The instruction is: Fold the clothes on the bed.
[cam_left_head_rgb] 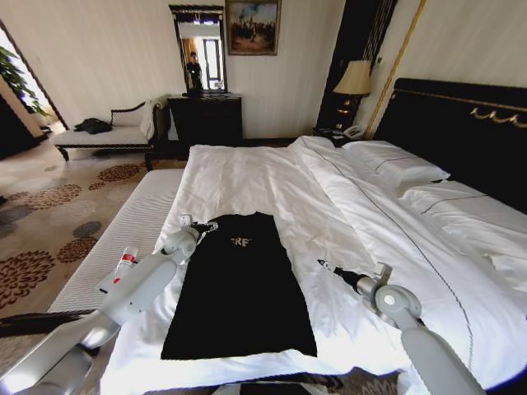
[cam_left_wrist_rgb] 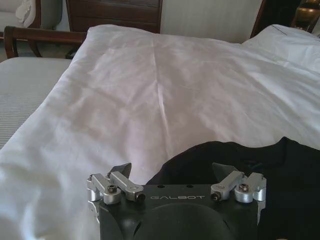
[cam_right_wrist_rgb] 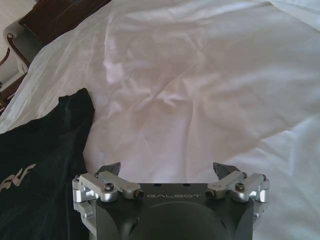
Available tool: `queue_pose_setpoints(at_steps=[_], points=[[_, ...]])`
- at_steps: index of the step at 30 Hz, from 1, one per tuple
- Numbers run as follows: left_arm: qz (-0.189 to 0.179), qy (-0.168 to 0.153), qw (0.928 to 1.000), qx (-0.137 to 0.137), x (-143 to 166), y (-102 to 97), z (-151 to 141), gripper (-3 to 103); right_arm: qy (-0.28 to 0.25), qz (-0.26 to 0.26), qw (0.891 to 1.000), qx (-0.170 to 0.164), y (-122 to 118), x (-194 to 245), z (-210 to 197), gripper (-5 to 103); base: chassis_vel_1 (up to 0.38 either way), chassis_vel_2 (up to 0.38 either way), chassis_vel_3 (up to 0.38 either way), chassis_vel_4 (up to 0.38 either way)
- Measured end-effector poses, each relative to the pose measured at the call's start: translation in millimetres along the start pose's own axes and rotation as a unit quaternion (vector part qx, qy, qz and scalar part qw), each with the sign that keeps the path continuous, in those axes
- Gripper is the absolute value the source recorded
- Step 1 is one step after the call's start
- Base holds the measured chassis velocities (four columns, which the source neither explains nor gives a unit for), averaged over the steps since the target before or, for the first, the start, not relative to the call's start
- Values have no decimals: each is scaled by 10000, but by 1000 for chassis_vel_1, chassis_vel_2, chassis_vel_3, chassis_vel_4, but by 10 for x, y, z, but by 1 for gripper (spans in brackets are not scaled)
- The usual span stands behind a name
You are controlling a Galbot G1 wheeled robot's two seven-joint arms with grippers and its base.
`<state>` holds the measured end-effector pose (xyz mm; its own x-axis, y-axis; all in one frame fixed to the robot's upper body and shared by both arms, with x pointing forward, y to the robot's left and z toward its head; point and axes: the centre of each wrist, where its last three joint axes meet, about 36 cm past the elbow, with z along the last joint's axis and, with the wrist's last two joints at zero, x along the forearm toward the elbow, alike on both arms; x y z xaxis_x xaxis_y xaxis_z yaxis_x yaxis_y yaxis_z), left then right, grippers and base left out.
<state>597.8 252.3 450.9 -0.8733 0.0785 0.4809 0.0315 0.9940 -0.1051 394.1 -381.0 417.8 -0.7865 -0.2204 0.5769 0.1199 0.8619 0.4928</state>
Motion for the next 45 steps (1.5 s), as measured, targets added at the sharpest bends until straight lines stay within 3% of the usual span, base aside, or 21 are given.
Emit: queue_pose_setpoints(at_steps=[4,5,8,11,13,16,20,21,22,24,37,45], points=[[-109,239,9996,30,-122,-6,-10,80,-11,8,10000,6,-10,12,-21,100,0,0,0,0],[-182,348,9992,17,-176,-2,11,69,-26,12,10000,-2,-22,24,-44,100,0,0,0,0],[-255,453,9986,-12,-221,-11,44,63,-43,32,10000,-7,-44,37,-72,100,0,0,0,0],[-371,523,9979,-27,-293,-20,64,46,-50,66,10000,-16,-81,46,-97,100,0,0,0,0],[-396,523,9978,-27,-317,-23,58,46,-47,73,10000,-19,-88,46,-98,100,0,0,0,0],[-459,424,9980,-104,-384,-20,18,30,-38,82,10000,-22,-96,45,-95,100,0,0,0,0],[-489,357,9980,-162,-416,-5,-14,24,-29,86,10000,-29,-100,44,-86,100,0,0,0,0],[-523,316,9979,-224,-449,19,-52,14,-19,93,9999,-38,-107,41,-75,100,0,0,0,0],[-550,293,9977,-281,-476,43,-82,14,-13,99,9999,-40,-112,40,-68,100,0,0,0,0],[-595,263,9971,-391,-525,75,-132,4,-4,104,9999,-46,-117,37,-58,100,0,0,0,0],[-795,219,9925,-902,-788,260,-123,2,38,123,9999,-56,-142,34,-17,100,0,0,0,0],[-675,-116,9935,-908,-781,215,-137,0,33,119,9999,-55,-144,17,-13,100,0,0,0,0]])
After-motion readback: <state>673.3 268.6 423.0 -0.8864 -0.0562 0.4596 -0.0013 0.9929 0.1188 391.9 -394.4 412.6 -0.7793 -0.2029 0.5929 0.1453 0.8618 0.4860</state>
